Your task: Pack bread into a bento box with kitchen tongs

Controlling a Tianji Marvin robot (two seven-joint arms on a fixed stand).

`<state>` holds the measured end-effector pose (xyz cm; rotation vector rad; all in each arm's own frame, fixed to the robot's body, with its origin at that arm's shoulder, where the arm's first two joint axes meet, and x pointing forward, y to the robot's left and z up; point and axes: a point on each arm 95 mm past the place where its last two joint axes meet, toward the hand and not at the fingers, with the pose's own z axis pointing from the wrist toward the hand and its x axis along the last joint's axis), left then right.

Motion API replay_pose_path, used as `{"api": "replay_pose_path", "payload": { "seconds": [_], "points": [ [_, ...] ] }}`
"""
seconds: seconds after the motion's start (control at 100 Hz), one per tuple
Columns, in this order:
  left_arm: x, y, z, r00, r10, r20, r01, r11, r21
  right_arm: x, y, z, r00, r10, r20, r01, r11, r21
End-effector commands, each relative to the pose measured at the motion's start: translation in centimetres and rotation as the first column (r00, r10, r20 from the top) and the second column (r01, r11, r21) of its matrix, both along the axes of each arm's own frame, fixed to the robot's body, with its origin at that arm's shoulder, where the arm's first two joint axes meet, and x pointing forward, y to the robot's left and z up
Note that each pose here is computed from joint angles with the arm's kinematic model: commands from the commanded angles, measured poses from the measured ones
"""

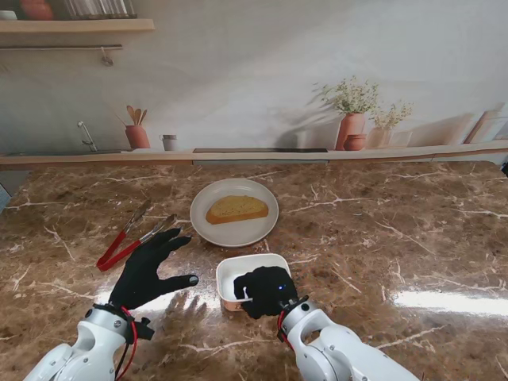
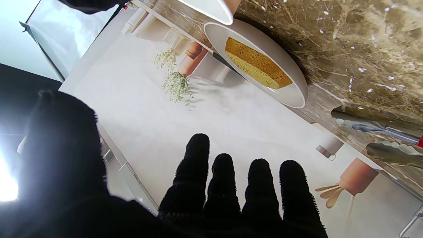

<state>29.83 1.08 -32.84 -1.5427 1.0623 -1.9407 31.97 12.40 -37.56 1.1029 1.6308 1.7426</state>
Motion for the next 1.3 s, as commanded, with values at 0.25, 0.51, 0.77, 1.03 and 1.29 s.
{"api": "replay_pose_path", "payload": {
  "seconds": [0.25,0.51,0.77,1.03,1.29],
  "points": [
    [-0.5,0.1,-0.3,1.0,0.012,-0.001,-0.012,1.0,-0.001,-1.6,3.0,-0.3,0.997,0.037,-0.061,-0.034,0.998,0.047],
    [-0.6,0.3,-0.2,1.0,0.019,-0.008,-0.02,1.0,-0.001,-1.8,3.6,-1.0,0.994,0.017,-0.108,-0.011,0.998,0.054],
    [-0.7,0.5,-0.2,1.0,0.026,-0.007,-0.026,1.0,-0.001,-1.7,3.4,-0.9,0.994,0.025,-0.102,-0.02,0.999,0.049],
    [-0.7,0.9,0.0,1.0,0.024,-0.008,-0.023,1.0,0.007,-2.1,2.4,0.8,0.994,-0.027,-0.104,0.04,0.992,0.123],
    [-0.3,1.4,0.4,1.0,0.026,-0.011,-0.026,0.999,0.026,-2.8,-0.4,4.7,0.997,-0.073,-0.016,0.074,0.974,0.214]
  ]
}}
